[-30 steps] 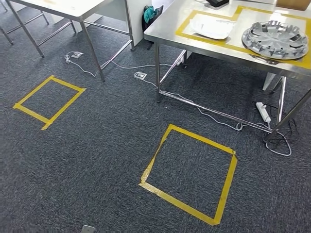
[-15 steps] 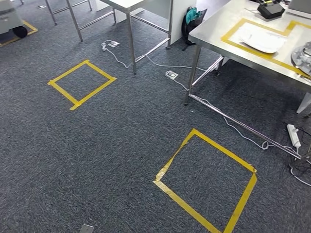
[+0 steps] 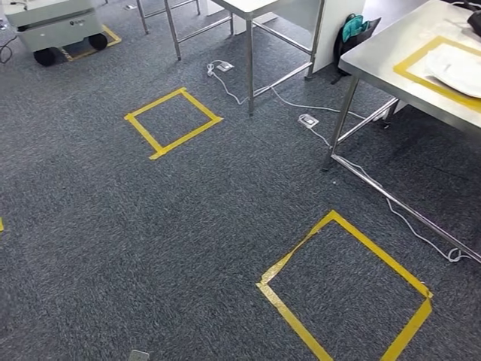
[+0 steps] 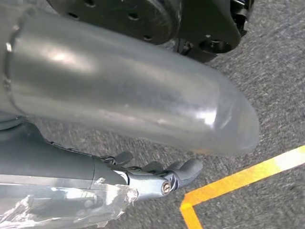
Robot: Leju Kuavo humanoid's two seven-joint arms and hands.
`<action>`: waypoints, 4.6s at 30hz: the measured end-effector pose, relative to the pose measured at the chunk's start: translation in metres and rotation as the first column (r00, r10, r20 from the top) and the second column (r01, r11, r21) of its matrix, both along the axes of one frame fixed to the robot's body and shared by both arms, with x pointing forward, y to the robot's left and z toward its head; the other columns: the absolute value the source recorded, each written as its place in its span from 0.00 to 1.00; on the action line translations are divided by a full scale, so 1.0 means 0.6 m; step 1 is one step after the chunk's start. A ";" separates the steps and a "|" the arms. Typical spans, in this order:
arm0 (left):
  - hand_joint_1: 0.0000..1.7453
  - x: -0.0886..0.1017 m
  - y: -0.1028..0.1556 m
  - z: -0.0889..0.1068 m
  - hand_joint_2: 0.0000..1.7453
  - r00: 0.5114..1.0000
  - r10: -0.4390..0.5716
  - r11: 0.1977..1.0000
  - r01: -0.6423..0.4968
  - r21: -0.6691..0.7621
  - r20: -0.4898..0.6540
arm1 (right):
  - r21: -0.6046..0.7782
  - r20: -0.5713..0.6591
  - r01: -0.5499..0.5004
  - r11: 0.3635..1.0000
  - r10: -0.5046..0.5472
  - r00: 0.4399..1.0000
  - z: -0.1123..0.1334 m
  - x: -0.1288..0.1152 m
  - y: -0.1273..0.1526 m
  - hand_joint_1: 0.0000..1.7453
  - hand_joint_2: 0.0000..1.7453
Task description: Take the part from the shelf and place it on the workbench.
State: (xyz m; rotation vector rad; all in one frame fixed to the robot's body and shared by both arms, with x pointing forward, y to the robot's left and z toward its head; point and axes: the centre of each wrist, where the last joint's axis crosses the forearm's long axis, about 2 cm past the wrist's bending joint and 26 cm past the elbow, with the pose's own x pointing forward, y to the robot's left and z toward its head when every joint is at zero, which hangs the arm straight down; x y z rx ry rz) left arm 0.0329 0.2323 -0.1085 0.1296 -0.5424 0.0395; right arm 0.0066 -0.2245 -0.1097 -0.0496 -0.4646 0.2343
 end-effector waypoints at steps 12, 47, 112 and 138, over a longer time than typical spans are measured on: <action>0.00 0.001 -0.002 0.000 0.00 1.000 -0.006 1.000 0.006 0.006 0.001 | -0.006 -0.001 -0.004 1.000 0.004 1.000 0.000 0.004 -0.001 0.00 0.00; 0.00 0.001 -0.009 0.001 0.00 1.000 -0.002 1.000 0.002 0.010 -0.003 | -0.010 -0.008 -0.019 1.000 0.019 1.000 0.000 0.002 0.000 0.00 0.00; 0.00 0.003 -0.025 0.003 0.00 0.993 0.119 0.992 -0.118 -0.034 0.011 | -0.146 -0.012 -0.012 0.989 0.010 1.000 -0.002 0.001 -0.032 0.00 0.00; 0.00 -0.002 -0.026 0.003 0.00 0.986 0.163 0.986 -0.164 -0.035 -0.028 | -0.163 -0.012 -0.048 0.985 0.047 0.999 -0.002 -0.001 -0.031 0.00 0.00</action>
